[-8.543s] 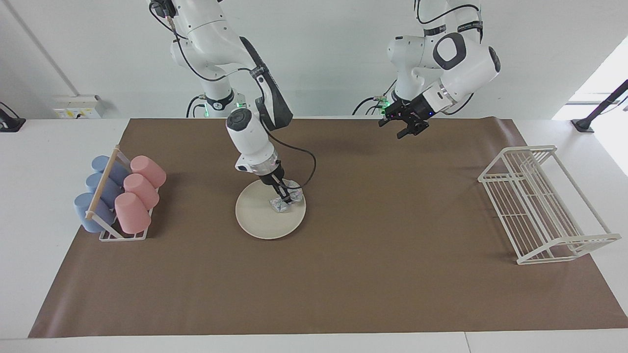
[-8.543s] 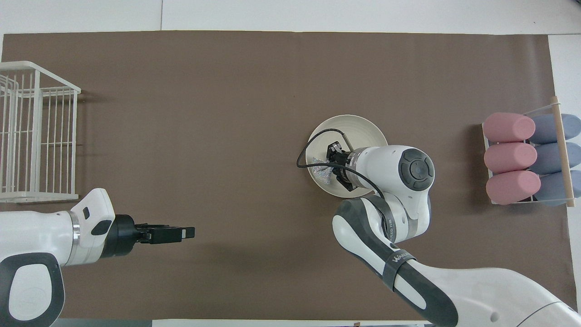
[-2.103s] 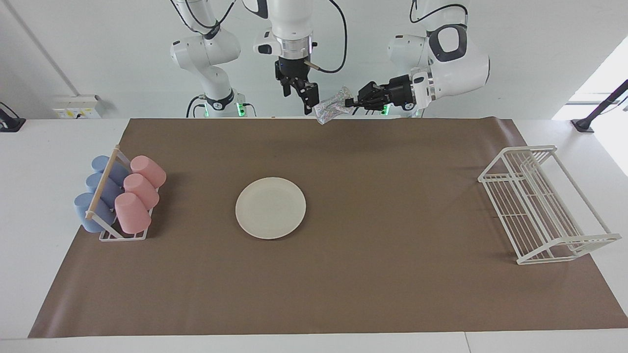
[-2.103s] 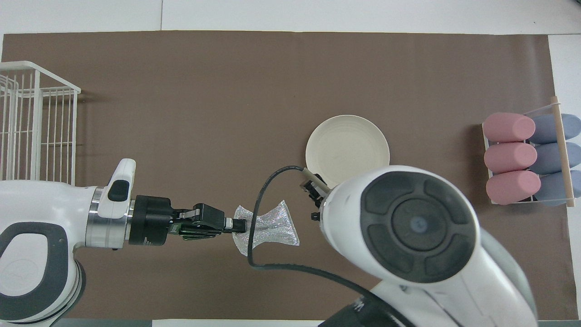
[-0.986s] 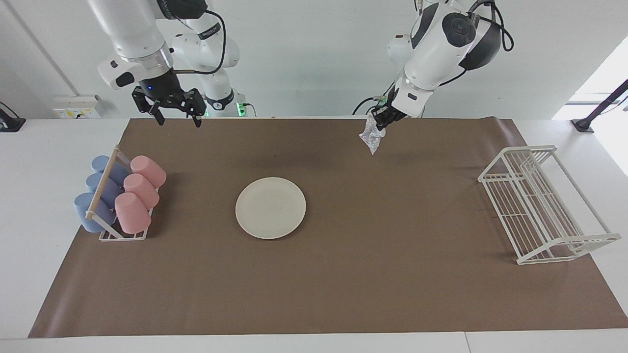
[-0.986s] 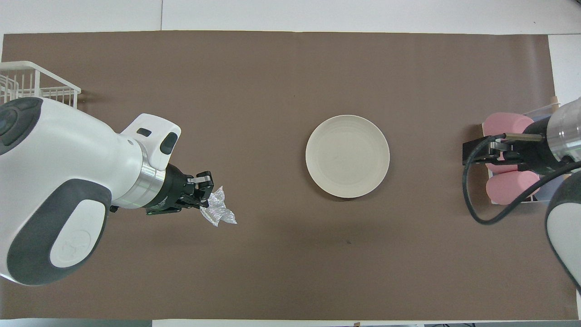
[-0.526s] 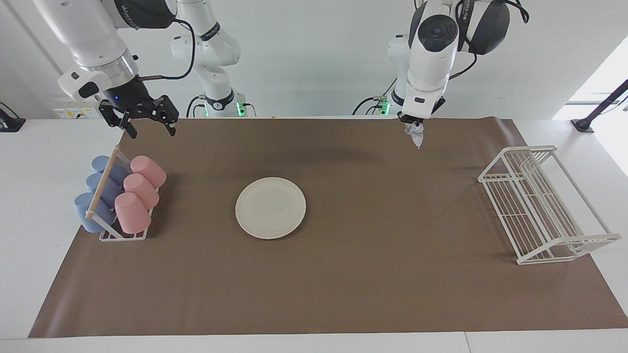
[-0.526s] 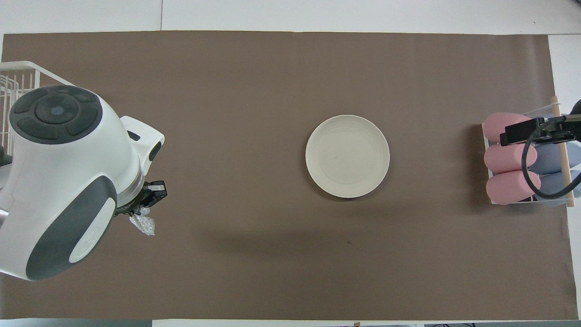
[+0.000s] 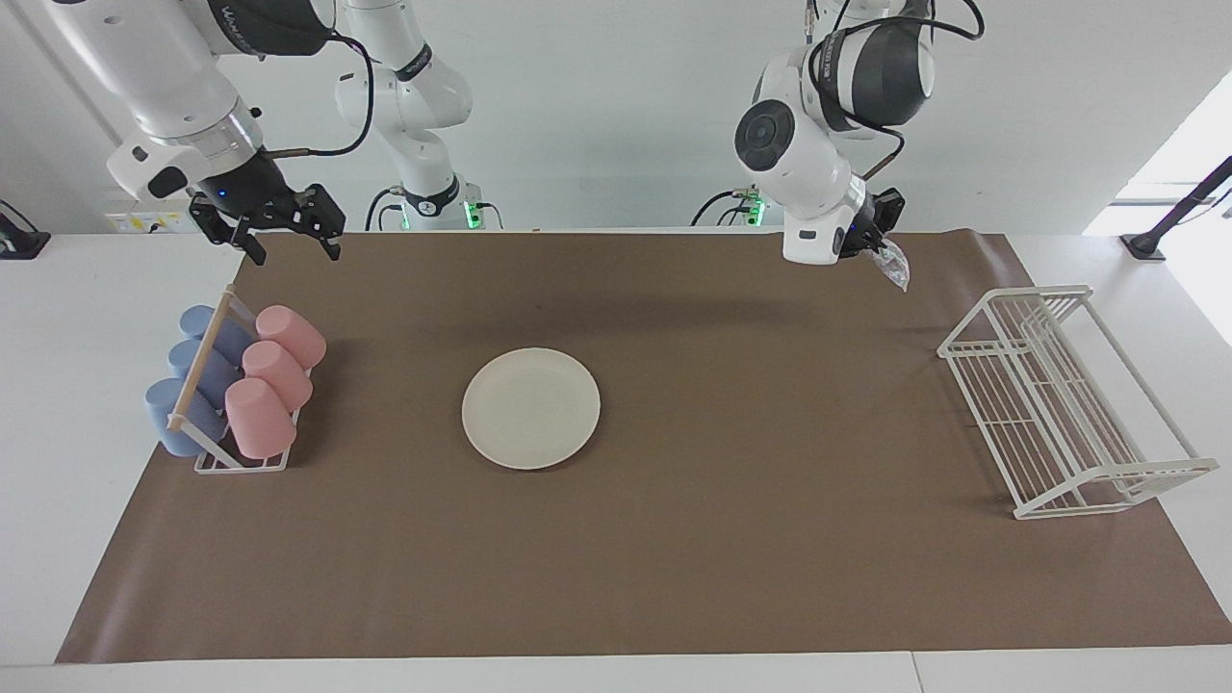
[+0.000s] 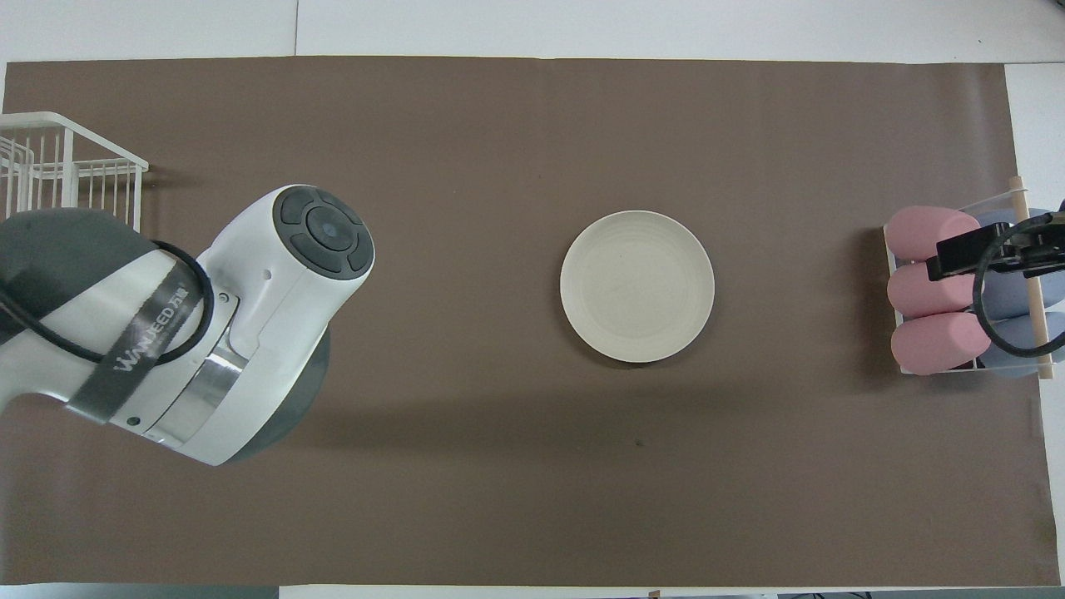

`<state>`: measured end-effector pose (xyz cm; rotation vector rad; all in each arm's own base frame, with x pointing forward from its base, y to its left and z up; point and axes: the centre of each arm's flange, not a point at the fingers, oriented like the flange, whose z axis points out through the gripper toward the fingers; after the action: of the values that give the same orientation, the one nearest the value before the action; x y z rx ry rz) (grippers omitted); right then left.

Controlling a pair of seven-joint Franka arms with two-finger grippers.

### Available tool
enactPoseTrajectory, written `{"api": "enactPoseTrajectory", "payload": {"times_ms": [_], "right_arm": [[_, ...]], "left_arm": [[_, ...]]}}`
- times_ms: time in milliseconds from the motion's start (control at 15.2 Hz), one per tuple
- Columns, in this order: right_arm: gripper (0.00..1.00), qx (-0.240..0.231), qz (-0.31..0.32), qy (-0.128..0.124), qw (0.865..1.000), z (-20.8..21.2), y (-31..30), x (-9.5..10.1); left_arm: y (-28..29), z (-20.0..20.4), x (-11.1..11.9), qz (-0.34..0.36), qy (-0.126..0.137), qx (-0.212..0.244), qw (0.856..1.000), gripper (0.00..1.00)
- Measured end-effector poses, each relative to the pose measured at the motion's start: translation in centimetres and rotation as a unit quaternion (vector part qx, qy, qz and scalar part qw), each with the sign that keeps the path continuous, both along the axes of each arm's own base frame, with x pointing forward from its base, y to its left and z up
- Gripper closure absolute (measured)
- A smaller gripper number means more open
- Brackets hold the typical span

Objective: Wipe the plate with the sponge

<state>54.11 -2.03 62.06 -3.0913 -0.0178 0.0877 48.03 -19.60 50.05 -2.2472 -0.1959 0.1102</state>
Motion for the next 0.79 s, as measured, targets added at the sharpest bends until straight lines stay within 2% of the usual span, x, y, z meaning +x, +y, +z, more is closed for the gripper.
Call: {"api": "enactPoseTrajectory", "payload": {"times_ms": [197,394,460,591,657,789], "right_arm": [[0.00,0.000,-0.004,0.000,1.000,0.0,-0.4,0.0],[0.00,0.001,-0.006,0.000,1.000,0.0,-0.7,0.0],[0.00,0.001,-0.006,0.000,1.000,0.0,-0.7,0.0],[0.00,0.001,-0.006,0.001,1.000,0.0,-0.7,0.0],[0.00,0.001,-0.006,0.000,1.000,0.0,-0.7,0.0],[0.00,0.001,-0.007,-0.001,1.000,0.0,-0.8,0.0]], "left_arm": [[1.0,-2.2,2.2,-0.020,-0.008,0.085,0.996,0.96],[2.3,-4.8,4.6,-0.042,-0.011,0.168,0.985,0.96],[3.0,-6.0,5.6,-0.052,-0.005,0.199,0.979,0.96],[5.1,-8.2,7.8,-0.082,0.038,0.248,0.965,0.96],[6.4,-8.8,8.9,-0.094,0.055,0.257,0.960,0.96],[9.0,-9.8,10.7,-0.106,0.069,0.248,0.961,0.96]]}}
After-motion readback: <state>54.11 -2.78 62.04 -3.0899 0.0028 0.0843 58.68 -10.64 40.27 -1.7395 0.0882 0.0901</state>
